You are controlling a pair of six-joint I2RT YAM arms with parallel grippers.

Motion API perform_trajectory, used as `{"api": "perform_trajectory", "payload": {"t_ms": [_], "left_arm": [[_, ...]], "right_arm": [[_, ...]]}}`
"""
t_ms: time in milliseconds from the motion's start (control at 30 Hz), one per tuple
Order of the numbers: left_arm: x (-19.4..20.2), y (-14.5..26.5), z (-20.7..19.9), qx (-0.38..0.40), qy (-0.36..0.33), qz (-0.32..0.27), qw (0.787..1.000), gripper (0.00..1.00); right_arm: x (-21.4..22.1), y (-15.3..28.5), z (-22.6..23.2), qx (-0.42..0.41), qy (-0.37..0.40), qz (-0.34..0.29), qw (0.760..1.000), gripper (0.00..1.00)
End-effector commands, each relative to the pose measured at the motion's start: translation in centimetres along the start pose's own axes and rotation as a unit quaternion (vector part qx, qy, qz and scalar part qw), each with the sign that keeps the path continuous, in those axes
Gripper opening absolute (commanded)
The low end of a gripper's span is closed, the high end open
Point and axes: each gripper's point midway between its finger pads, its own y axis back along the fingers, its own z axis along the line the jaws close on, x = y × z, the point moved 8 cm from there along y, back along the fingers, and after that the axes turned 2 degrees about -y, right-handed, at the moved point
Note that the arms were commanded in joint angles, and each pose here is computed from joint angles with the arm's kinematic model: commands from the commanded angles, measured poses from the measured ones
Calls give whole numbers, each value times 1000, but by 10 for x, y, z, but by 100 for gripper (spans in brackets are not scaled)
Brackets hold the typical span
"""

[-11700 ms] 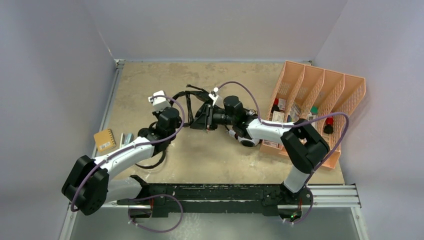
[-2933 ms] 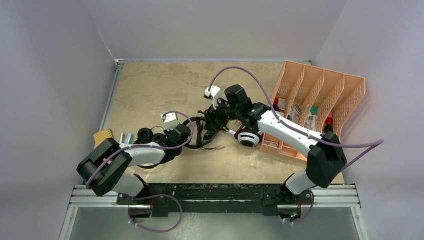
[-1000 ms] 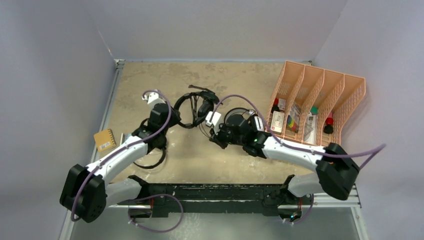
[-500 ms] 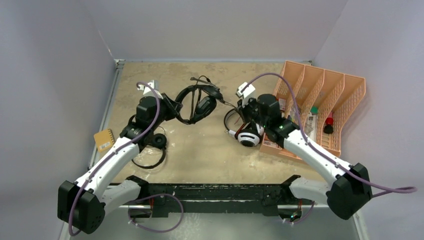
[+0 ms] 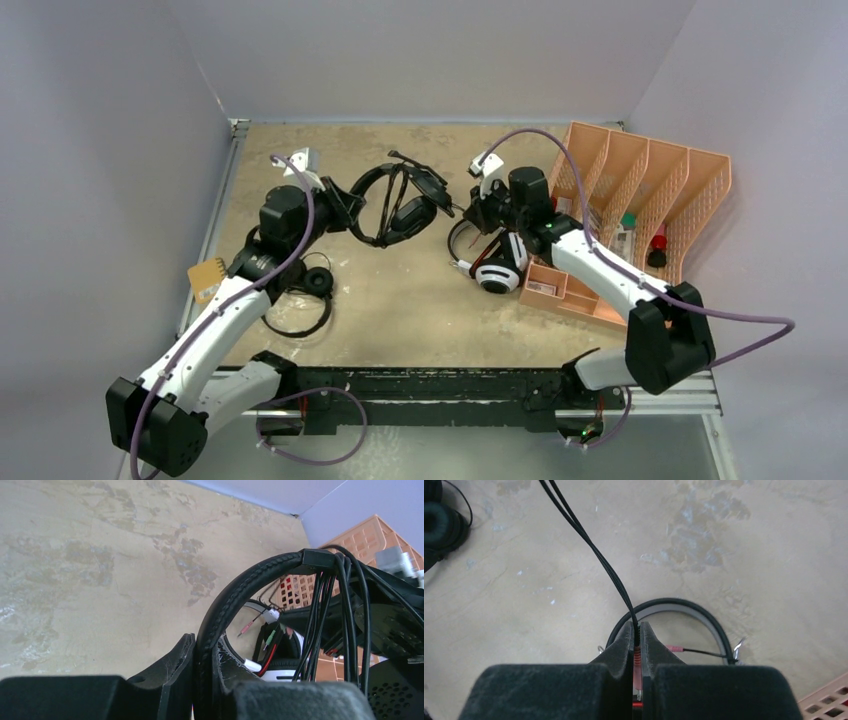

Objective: Wrap the headphones
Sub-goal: Wrap the headphones cable around the headphones, then place the headphones at the center of the board.

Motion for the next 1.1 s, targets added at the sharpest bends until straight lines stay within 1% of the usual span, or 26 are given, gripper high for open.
{"api": "perform_trajectory", "payload": {"t_ms": [0,100,167,233,367,433,500,600,733,767,900,1067], "left_arm": [[-40,7,-22,29,-15,-63,997,0],[-55,6,-30,37,0,-87,996,0],[-64,4,-29,12,27,-114,993,0],[-76,-2,-29,-2,46,-154,987,0],[-89,-21,-25,-35,62,-196,978,0],[-94,-28,-18,-64,71,-219,971,0],[-96,-33,-10,-98,85,-245,961,0],[-96,-39,2,-132,96,-276,947,0],[-90,-47,15,-169,76,-281,942,0],[-87,-48,19,-179,69,-281,940,0],[-68,-51,33,-194,57,-272,941,0],[-39,-56,50,-223,45,-240,944,0]], "right_arm": [[-9,-5,6,-27,-20,-36,999,0],[-5,-17,16,-78,-57,-21,995,0],[-2,-21,24,-110,-91,-31,989,0],[-2,-22,38,-151,-124,-46,980,0],[-7,-24,77,-233,-181,-65,953,0],[-14,-25,96,-267,-202,-78,939,0],[-25,-23,113,-305,-209,-108,923,0],[-36,-21,133,-352,-233,-128,898,0],[-51,-16,149,-403,-269,-151,862,0],[-56,-15,151,-409,-275,-157,856,0],[-71,-18,154,-414,-298,-174,843,0],[-82,-25,155,-407,-337,-166,833,0]]}}
